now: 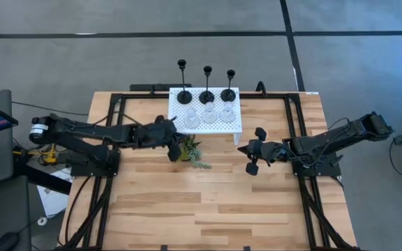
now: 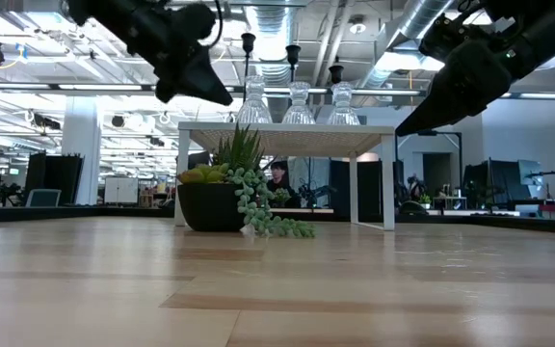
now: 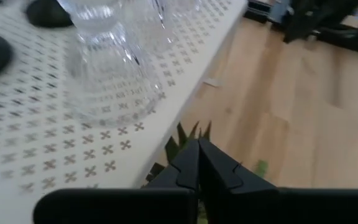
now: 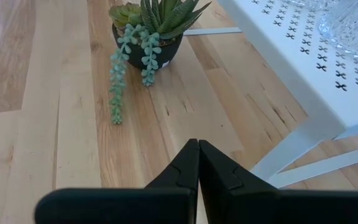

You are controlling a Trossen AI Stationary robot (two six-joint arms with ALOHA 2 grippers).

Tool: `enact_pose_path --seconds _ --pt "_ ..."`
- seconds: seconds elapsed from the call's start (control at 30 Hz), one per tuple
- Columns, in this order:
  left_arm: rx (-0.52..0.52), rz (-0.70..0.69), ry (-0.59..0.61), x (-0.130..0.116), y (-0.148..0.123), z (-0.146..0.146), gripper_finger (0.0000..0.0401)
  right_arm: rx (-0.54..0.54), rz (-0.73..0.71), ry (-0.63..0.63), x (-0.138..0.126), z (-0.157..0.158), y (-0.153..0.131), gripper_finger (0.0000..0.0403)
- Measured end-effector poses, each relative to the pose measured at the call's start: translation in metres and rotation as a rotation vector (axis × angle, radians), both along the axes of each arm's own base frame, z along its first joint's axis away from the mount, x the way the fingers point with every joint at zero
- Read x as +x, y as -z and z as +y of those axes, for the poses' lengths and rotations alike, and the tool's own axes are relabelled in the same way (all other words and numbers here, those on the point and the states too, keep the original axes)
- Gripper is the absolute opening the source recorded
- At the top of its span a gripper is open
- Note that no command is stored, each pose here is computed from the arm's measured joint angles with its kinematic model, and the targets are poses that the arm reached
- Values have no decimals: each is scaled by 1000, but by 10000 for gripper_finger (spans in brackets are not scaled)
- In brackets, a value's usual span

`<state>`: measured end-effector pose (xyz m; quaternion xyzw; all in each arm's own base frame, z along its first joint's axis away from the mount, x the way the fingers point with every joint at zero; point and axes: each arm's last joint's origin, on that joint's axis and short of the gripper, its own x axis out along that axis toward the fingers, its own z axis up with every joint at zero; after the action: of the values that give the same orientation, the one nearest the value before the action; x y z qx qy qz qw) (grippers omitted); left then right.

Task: Pick & Place candle stick holders
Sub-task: Put the transparent glass candle holder on the shelf aligned with the transparent candle holder

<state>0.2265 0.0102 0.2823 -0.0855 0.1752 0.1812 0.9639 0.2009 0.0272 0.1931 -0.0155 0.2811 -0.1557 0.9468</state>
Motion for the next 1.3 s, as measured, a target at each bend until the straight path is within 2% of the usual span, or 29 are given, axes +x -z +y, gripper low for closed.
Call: enact_pose_path --seconds 0.17,0.3,0.43,0.7,0.93,1.3 --pt "71 -28 -43 -6 -5 -28 4 0 0 0 0 0 0 0" --pt "44 -86 -55 -7 -8 -41 4 0 0 0 0 0 0 0" --pt "36 -154 -33 5 -9 -50 3 0 0 0 0 0 0 0" --pt "101 -230 -35 33 -1 -53 3 0 0 0 0 0 0 0" --pt "153 -305 -31 45 -2 -54 3 0 0 0 0 0 0 0" --pt "164 -260 -74 59 15 -47 3 -1 0 1 0 0 0 0"
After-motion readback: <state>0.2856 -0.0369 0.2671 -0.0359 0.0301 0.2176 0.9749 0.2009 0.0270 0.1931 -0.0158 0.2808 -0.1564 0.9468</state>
